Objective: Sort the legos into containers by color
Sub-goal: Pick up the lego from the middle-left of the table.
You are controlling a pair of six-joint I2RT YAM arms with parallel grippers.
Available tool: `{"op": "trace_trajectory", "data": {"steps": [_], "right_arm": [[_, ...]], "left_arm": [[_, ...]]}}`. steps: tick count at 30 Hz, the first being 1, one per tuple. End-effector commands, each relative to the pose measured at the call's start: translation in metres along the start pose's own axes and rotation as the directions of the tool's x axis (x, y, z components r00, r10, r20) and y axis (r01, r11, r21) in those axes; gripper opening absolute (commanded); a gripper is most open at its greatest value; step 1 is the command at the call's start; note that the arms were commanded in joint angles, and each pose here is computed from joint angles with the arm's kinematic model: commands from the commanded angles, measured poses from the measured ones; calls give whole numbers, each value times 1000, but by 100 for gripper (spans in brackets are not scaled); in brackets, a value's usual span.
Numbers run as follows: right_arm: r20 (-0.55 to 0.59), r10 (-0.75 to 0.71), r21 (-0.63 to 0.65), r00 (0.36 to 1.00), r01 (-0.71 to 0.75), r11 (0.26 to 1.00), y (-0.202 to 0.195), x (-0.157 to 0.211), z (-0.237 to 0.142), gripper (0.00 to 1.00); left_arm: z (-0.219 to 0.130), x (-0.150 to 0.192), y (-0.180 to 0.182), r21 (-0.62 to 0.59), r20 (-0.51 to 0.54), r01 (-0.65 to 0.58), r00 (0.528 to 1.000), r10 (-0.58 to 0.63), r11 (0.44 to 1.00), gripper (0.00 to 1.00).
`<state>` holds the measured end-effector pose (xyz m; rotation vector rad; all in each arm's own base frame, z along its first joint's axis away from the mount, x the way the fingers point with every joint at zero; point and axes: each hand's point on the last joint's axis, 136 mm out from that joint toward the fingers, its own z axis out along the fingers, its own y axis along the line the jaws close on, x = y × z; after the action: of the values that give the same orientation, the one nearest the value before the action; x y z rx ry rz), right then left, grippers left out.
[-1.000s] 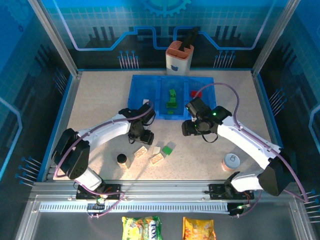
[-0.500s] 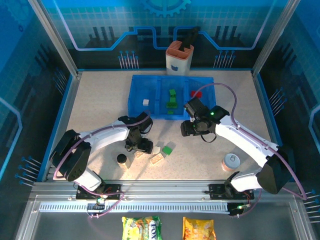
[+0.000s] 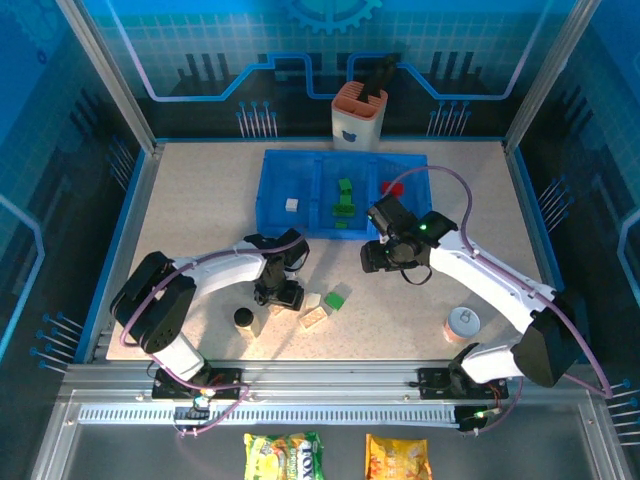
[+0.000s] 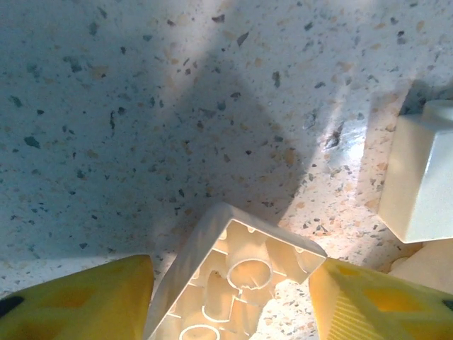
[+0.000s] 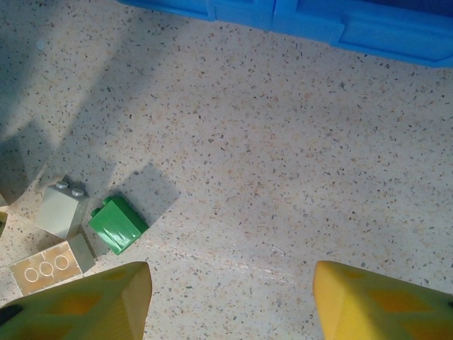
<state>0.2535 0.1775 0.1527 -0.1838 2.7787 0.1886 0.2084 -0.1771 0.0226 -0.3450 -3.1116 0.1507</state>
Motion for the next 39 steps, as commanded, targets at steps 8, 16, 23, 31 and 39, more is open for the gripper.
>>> {"op": "trace_trajectory", "data": {"steps": [8,16,23,31,39], "right_arm": [[13,-1,-20,1000,1,1000,8,-3,-5,63],[7,1,-20,1000,-1,1000,8,-1,-5,63],[11,1,-18,1000,-1,1000,7,-2,-7,63],[14,1,-18,1000,-1,1000,6,-1,-10,63],[23,5,-13,1000,-4,1000,4,-1,-14,63]], "left_arm": [[6,7,3,-26,-30,0,1000,-1,1000,47],[6,8,4,-31,-31,5,1000,-6,999,40],[4,7,5,-36,-23,14,1000,-15,999,36],[-8,2,9,-61,14,44,999,-43,997,35],[-33,-15,12,-66,82,97,992,-92,993,35]]}}
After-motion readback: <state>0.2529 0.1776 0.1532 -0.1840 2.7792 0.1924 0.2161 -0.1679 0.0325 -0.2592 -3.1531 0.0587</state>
